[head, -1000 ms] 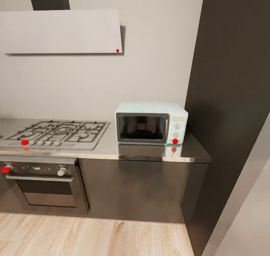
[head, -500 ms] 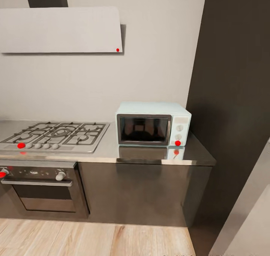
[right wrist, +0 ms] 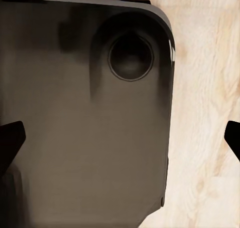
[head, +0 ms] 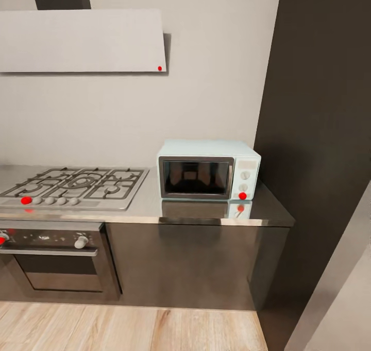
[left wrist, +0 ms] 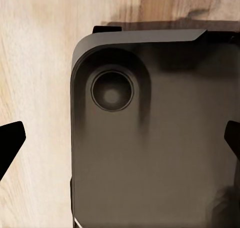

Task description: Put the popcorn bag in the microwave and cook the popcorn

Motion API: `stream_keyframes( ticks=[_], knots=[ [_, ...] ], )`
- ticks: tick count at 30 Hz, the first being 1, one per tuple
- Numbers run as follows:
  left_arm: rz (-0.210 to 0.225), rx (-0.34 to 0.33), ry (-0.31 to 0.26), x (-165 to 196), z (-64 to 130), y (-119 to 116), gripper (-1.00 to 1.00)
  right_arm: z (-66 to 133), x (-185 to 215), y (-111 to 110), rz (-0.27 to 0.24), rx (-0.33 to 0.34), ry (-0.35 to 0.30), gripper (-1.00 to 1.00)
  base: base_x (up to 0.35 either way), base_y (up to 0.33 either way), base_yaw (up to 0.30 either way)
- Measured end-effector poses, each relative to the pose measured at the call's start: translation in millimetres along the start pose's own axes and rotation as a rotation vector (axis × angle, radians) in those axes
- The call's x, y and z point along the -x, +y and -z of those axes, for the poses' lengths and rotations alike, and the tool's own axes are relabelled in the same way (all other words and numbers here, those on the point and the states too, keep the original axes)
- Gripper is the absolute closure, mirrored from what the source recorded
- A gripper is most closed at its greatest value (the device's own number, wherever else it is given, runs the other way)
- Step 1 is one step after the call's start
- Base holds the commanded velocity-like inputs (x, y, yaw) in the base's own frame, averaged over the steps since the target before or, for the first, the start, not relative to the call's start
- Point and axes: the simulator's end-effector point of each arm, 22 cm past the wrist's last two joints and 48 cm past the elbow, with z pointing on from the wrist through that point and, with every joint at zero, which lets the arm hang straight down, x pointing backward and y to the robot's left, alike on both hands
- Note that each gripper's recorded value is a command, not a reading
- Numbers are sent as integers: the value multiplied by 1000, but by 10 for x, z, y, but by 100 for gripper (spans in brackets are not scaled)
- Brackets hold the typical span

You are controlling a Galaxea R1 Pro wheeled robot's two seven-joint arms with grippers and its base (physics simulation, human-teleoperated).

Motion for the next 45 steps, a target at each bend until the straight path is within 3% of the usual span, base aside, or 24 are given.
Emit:
stream_keyframes(
  ticks=[6,9,12,14,15,16,18,19,20,21,29,31,33,34,38,40,42,44,45],
  knots=[
    [2,0,-8,40,-1,0,-100,0,4,-3,1,0,-2,-100,0,0,0],
    [4,0,-10,49,-2,1,-100,0,4,12,30,6,-1,-100,0,0,0],
    [35,2,-12,56,-2,7,-100,-5,128,29,45,14,-25,-100,0,0,0],
    [99,6,-12,59,-2,22,-100,5,558,53,49,18,-107,-100,0,0,0],
    [140,7,-10,51,-2,26,-100,53,997,61,50,17,-171,-100,0,0,0],
    [148,5,-9,43,-1,20,-100,181,1564,73,52,16,-258,-100,0,0,0],
    [146,2,-9,43,-1,9,-100,553,2391,72,50,10,-333,-100,0,0,0],
    [146,2,-9,46,-1,7,-100,678,2571,72,47,9,-343,-100,0,0,0],
    [145,2,-9,44,-1,7,-100,897,2848,87,43,10,-369,-100,0,0,0],
    [145,1,-9,44,-1,6,-100,1252,3226,111,38,13,-427,-100,0,0,0],
    [146,2,-8,34,-1,6,-100,2898,4675,281,22,47,-618,-100,0,0,0],
    [146,2,-7,33,-1,6,-100,3589,5292,307,23,52,-710,-100,0,0,0],
    [145,2,-7,33,-1,6,-100,4075,5662,307,25,50,-785,-100,0,0,0],
    [145,2,-8,34,-1,6,-100,4514,5955,309,26,50,-868,-100,0,0,0],
    [145,1,-8,36,-1,6,-100,5537,6458,404,32,67,-1046,-100,0,0,0],
    [145,1,-8,36,-1,6,-100,6010,6607,585,38,101,-1121,-100,0,0,0],
    [145,1,-8,38,-1,6,-100,6163,6645,654,38,105,-1145,-100,0,0,0],
    [145,1,-8,39,-1,6,-100,6177,6654,709,35,113,-1144,-100,0,0,0],
    [145,1,-9,39,-1,6,-100,6240,6687,735,33,118,-1177,-100,0,0,0]
  ],
)
